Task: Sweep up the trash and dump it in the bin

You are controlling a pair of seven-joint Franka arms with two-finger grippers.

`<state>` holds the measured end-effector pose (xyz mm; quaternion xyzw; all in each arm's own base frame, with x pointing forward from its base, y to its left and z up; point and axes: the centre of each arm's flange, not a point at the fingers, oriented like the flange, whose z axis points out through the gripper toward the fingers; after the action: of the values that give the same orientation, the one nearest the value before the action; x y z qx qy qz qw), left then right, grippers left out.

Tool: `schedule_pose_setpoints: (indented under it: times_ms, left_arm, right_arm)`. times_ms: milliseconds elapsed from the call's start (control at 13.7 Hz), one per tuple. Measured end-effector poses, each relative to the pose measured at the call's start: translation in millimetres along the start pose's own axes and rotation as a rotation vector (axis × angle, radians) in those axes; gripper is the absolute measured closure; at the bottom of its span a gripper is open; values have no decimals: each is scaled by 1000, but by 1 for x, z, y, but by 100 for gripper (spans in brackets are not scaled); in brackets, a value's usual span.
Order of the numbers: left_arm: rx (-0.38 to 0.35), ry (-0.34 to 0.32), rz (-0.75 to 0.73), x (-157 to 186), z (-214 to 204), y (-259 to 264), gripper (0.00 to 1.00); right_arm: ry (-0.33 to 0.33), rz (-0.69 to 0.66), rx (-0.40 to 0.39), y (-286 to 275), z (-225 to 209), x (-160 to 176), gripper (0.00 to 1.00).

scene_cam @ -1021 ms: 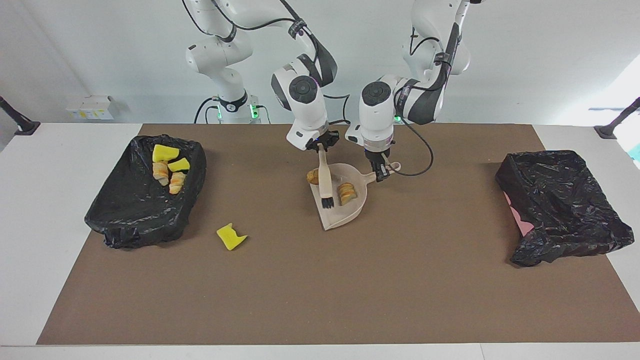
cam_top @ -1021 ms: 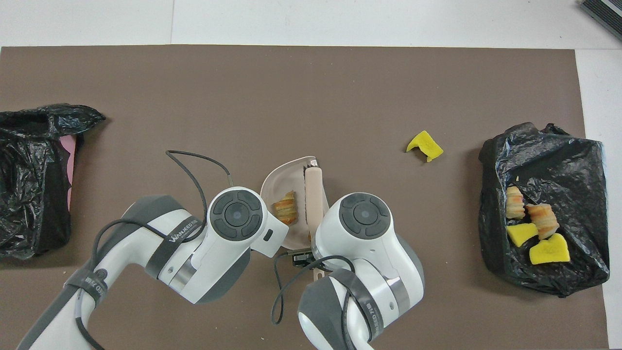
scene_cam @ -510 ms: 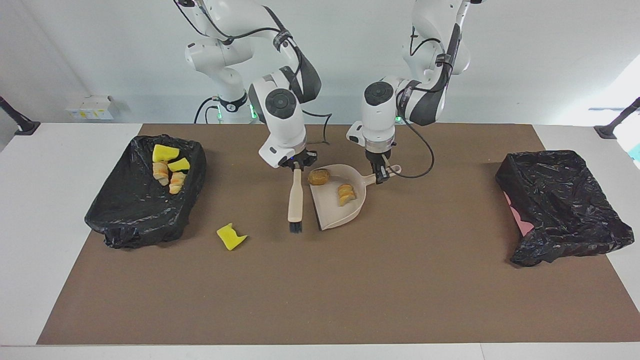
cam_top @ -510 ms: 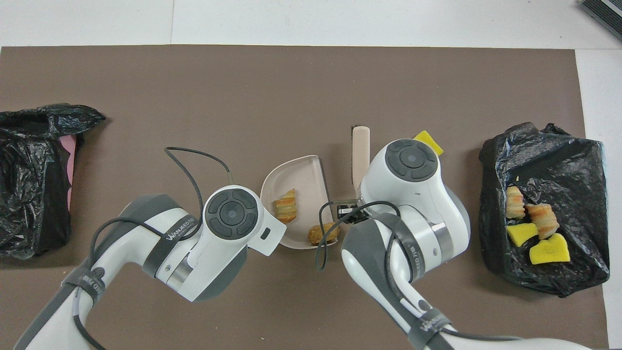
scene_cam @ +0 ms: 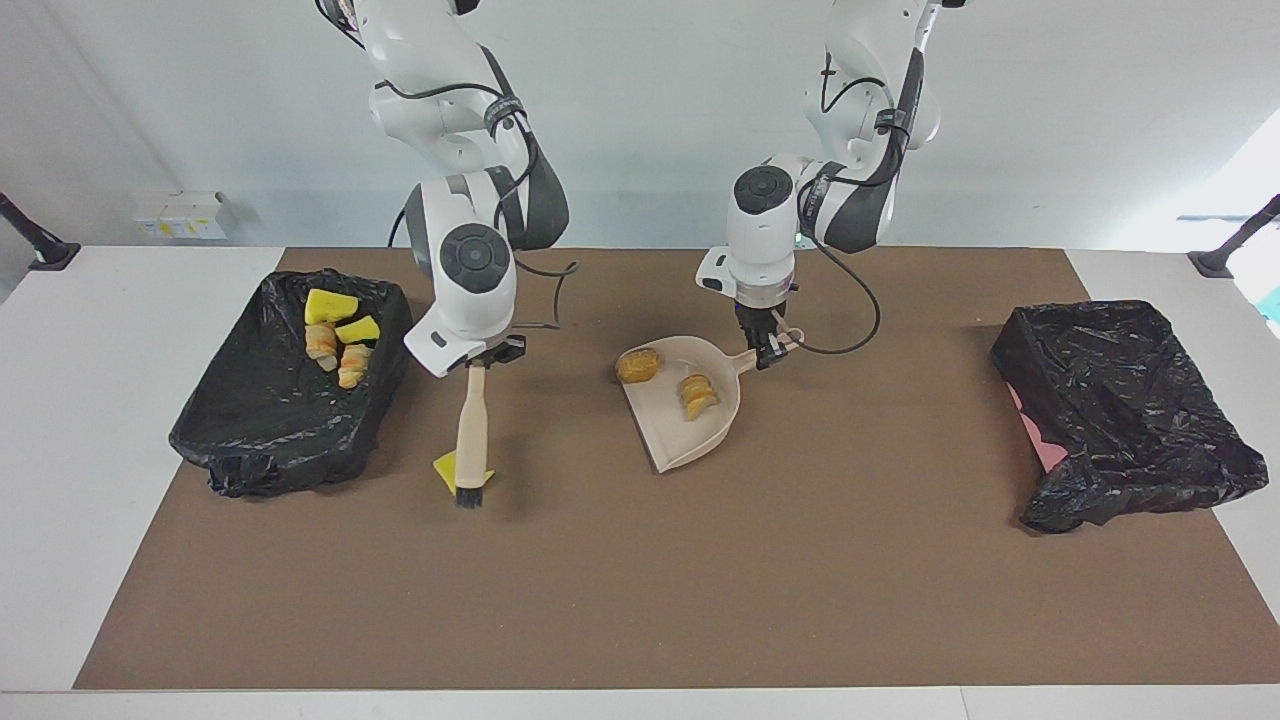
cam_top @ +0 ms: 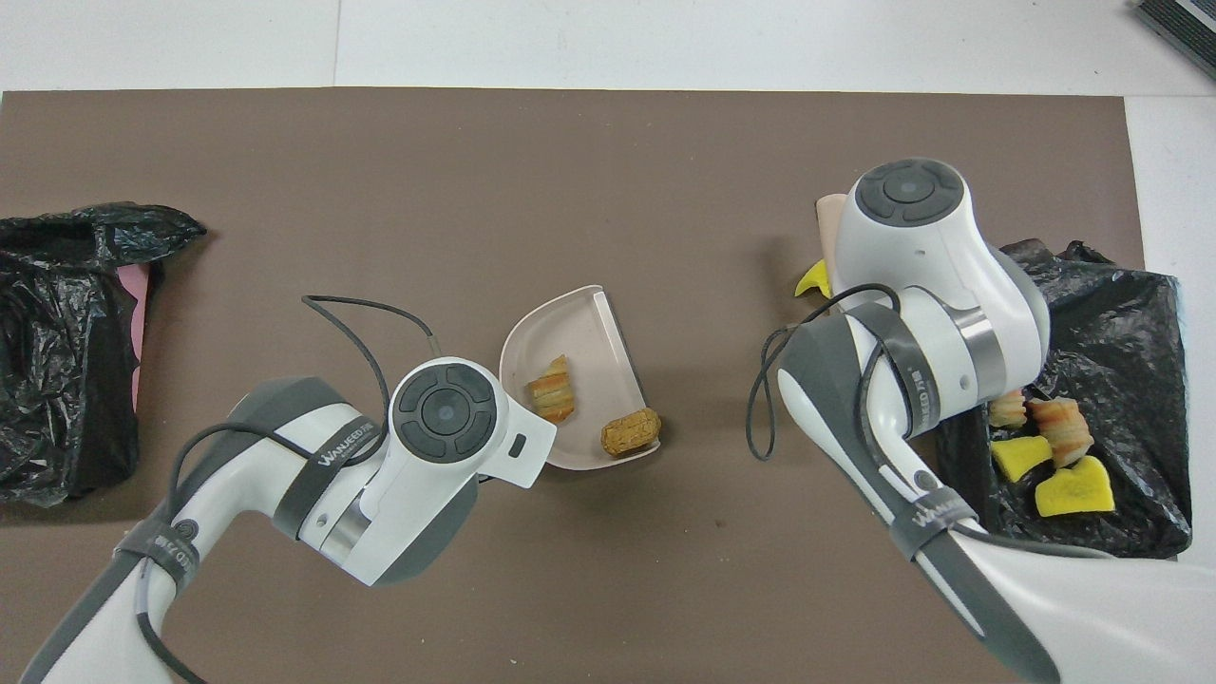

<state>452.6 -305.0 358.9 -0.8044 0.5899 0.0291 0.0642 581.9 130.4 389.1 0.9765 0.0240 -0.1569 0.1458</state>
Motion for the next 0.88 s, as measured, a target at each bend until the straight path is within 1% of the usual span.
schedule_pose_setpoints:
  times_ms: [73, 146, 292, 510, 656, 875]
  left_arm:
    - [0, 0, -44, 0, 0, 0, 68]
    - [0, 0, -88, 0, 0, 0, 68]
    - [0, 1, -119, 1, 0, 2, 68]
    - [0, 0, -121, 2, 0, 2, 68]
    - [0, 0, -104, 2, 0, 2, 68]
    - [-3, -5, -69, 1, 2, 4, 68]
  right_arm:
    - [-13, 0, -49, 8, 6, 9, 74]
    - [-25, 3, -79, 14, 16, 18, 74]
    - [-50, 0, -116, 24, 36, 30, 74]
    - [-71, -31, -126, 28, 49, 38, 74]
    - [-81, -88, -102, 19, 50, 36, 74]
    - [-114, -162, 15, -9, 52, 29, 74]
